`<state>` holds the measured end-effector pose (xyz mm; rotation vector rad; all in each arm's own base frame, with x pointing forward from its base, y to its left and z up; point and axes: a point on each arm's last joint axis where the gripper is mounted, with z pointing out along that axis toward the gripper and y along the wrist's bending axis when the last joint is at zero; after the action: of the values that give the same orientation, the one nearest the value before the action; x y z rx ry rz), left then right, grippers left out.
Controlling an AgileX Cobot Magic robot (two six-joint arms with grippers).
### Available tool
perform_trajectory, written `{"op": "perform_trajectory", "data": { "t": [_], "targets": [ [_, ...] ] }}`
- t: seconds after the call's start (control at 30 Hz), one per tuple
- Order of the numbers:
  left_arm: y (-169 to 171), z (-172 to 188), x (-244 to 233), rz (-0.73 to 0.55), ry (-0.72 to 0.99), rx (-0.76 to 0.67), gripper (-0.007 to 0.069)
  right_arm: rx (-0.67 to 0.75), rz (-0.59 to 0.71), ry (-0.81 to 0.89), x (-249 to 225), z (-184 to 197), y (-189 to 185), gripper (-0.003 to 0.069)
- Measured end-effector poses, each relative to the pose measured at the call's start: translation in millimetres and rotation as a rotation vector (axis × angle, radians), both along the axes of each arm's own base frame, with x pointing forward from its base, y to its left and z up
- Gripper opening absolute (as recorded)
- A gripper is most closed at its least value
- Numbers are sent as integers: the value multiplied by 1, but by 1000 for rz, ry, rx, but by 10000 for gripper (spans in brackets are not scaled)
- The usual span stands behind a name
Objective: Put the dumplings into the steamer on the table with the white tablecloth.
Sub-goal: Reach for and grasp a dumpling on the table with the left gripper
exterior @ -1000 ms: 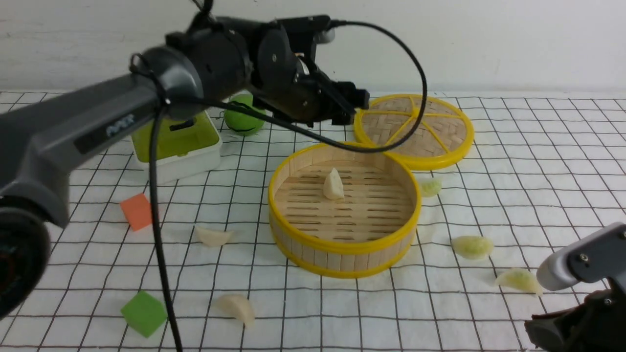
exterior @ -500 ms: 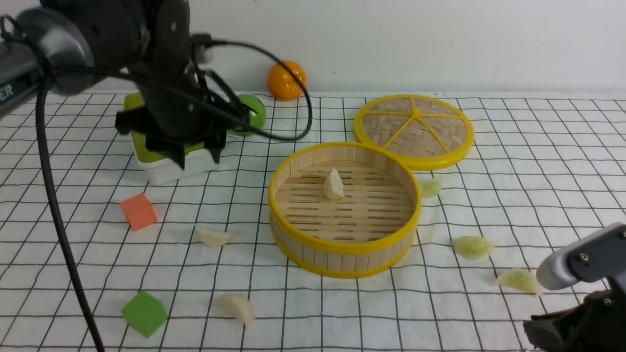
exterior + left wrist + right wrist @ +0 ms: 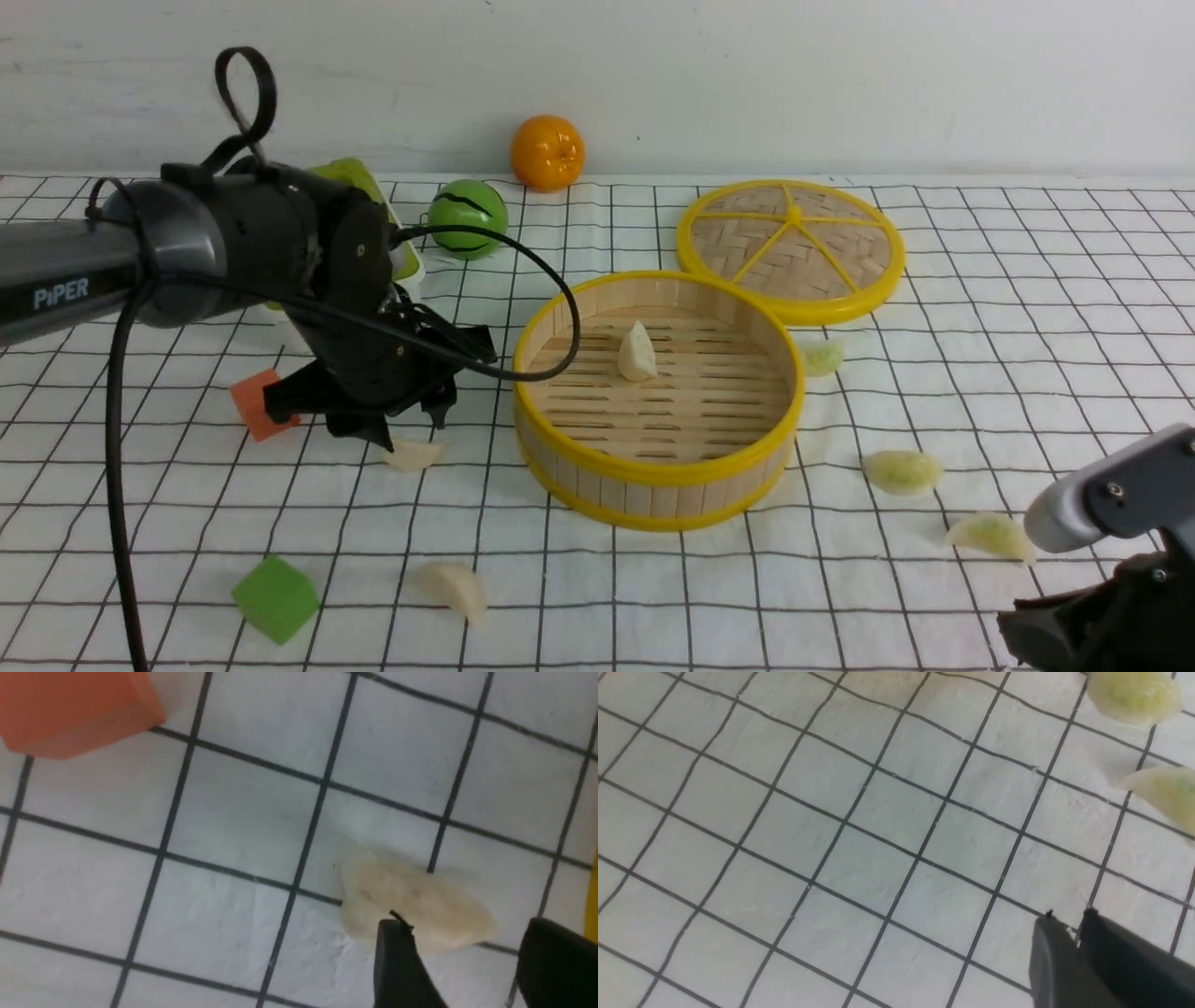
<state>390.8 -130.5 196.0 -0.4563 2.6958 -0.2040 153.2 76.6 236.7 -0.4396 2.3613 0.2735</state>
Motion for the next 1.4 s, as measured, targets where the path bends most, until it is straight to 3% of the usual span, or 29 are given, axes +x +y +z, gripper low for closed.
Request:
{"op": "perform_trajectory", "data": {
  "t": [0.2, 0.4, 0.8, 1.13, 1.4],
  "targets": [
    [0, -11, 5, 34, 1, 6, 346, 1, 0, -2, 0, 0, 0, 93],
    [2, -12, 7, -9, -28, 76, 346, 1, 0, -2, 0, 0, 0, 101],
    [5, 1, 17, -7, -15, 152, 347, 1, 0, -2, 0, 0, 0, 110],
    [3, -15, 16, 70, 51, 111, 449, 1, 0, -2, 0, 0, 0, 113],
    [7, -18, 21, 44, 19, 177, 435, 1, 0, -2, 0, 0, 0, 119]
  ]
}}
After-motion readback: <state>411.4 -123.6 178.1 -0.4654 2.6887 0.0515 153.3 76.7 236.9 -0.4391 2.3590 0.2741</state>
